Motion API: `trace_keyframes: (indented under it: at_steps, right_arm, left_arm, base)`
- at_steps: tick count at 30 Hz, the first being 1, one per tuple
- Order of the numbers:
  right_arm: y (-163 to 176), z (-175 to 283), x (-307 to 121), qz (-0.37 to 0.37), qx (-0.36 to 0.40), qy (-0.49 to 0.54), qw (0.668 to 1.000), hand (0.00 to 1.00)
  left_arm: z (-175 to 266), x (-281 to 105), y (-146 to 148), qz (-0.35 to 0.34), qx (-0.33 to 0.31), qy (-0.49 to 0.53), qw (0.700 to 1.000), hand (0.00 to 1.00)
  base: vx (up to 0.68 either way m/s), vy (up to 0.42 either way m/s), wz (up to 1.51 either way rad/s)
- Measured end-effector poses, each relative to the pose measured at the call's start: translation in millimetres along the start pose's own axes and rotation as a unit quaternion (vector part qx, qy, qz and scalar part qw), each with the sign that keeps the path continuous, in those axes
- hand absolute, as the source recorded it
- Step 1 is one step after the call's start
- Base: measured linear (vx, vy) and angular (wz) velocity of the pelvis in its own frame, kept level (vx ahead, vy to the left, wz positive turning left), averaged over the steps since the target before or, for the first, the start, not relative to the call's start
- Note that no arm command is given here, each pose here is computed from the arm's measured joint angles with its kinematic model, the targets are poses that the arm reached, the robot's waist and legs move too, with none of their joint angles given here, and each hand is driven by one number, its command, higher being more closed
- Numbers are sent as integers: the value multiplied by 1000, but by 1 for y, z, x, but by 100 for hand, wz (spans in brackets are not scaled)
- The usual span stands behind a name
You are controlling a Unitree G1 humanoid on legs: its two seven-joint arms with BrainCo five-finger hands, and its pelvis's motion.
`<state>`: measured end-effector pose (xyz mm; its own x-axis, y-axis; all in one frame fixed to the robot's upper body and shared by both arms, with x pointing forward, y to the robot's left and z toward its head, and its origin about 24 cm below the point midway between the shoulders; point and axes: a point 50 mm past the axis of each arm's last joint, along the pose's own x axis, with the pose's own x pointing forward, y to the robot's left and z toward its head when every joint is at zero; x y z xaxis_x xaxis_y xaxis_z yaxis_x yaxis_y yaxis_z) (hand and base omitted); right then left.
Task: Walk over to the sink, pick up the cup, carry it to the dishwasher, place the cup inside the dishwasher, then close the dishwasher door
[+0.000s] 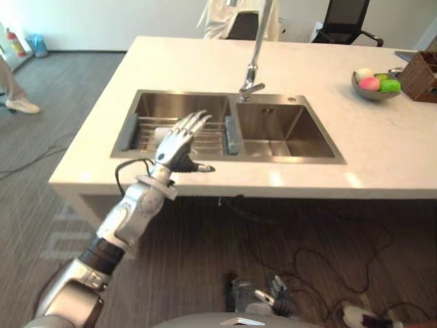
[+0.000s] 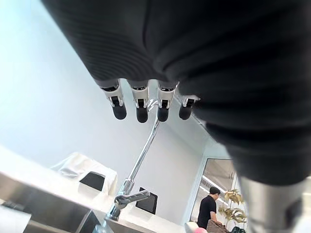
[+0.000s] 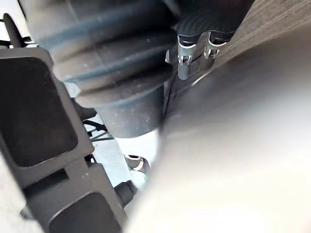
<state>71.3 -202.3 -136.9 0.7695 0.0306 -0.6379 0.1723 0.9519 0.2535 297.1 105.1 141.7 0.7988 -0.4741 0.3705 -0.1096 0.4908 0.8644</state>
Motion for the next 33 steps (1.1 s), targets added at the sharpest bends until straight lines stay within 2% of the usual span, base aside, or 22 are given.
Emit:
trace_keyframes:
  at_steps: [2,9,13,20,25,33]
  right_arm:
    - [-17,9,-4,-6,-27,0,1000,0]
    - [-19,3,-4,0,0,41,999,0]
    - [-33,-3,-16,-23,2,51,998,0]
    - [-53,9,-13,-64,16,38,997,0]
    - [-51,4,-9,-63,29,57,996,0]
    - [-52,-1,-13,-64,29,73,995,0]
  left_arm:
    - [11,7,-8,-32,-2,-18,999,0]
    - [22,19,-13,-57,-7,-12,998,0]
    - [10,21,-10,-71,-12,12,997,0]
    - [-3,26,13,-82,34,14,996,0]
    - [-29,15,7,-145,53,38,987,0]
    - [-33,8,1,-224,58,21,973,0]
  base:
    - [415,-275,-5]
    - [288,-199,10]
    - [264,-44,16]
    - [251,95,30]
    - [70,18,19]
    - [-43,-15,-3]
